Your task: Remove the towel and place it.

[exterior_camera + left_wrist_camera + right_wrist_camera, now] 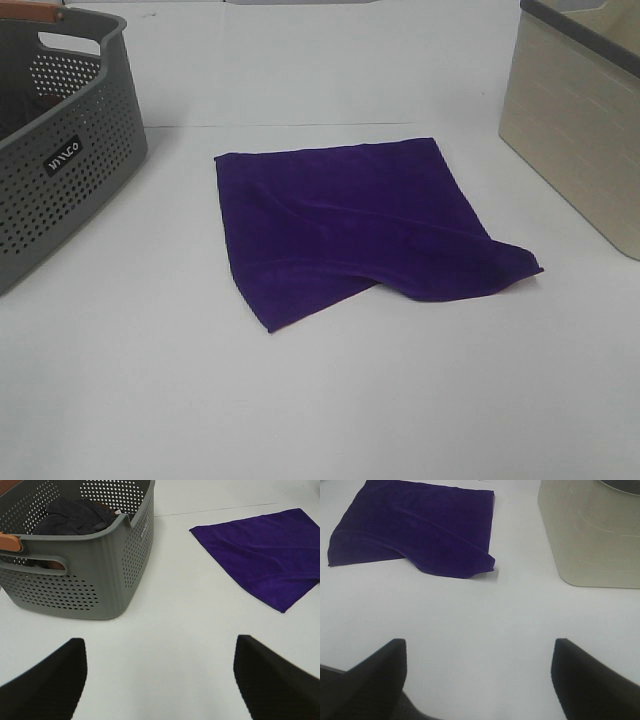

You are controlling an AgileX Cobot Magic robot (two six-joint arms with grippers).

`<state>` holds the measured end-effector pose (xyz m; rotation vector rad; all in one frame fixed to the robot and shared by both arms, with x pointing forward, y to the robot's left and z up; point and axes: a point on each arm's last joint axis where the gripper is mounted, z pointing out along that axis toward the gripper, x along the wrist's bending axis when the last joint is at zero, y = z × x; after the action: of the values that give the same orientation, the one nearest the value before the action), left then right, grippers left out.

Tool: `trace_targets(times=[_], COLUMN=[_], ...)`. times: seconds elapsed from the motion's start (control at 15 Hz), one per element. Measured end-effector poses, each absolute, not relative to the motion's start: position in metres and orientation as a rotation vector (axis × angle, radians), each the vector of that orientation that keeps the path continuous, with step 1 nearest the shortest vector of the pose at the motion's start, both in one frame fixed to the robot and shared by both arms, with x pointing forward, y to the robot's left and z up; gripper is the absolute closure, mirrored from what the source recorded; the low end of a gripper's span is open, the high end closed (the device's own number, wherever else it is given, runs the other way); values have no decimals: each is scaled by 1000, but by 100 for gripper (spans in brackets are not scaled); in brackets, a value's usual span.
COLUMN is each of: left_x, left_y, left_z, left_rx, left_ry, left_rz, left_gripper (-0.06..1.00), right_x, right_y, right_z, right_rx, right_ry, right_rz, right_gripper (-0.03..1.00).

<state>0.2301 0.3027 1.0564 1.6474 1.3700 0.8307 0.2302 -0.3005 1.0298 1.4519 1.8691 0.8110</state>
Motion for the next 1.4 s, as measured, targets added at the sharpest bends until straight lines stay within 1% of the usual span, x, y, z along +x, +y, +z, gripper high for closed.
trace_targets(times=[0.6,0.87,1.0,1.4], left_x=[230,230,230,230], left_y=[300,298,297,297], left_z=[1056,1056,1056,1056], left_rx=[1634,1490,1455,1439], left_ry=[1373,1581,1627,1644], left_rz=[804,931,960,968], left_gripper=[20,20,20,20], right_x=[230,230,230,230], right_y=[-301,-301,-301,-300], right_z=[1030,1030,1030,1030], right_rx=[1452,1452,1452,1450], right_ry=[1869,1869,1869,1867], right_rz=[811,811,811,813], right_gripper=[25,25,25,25])
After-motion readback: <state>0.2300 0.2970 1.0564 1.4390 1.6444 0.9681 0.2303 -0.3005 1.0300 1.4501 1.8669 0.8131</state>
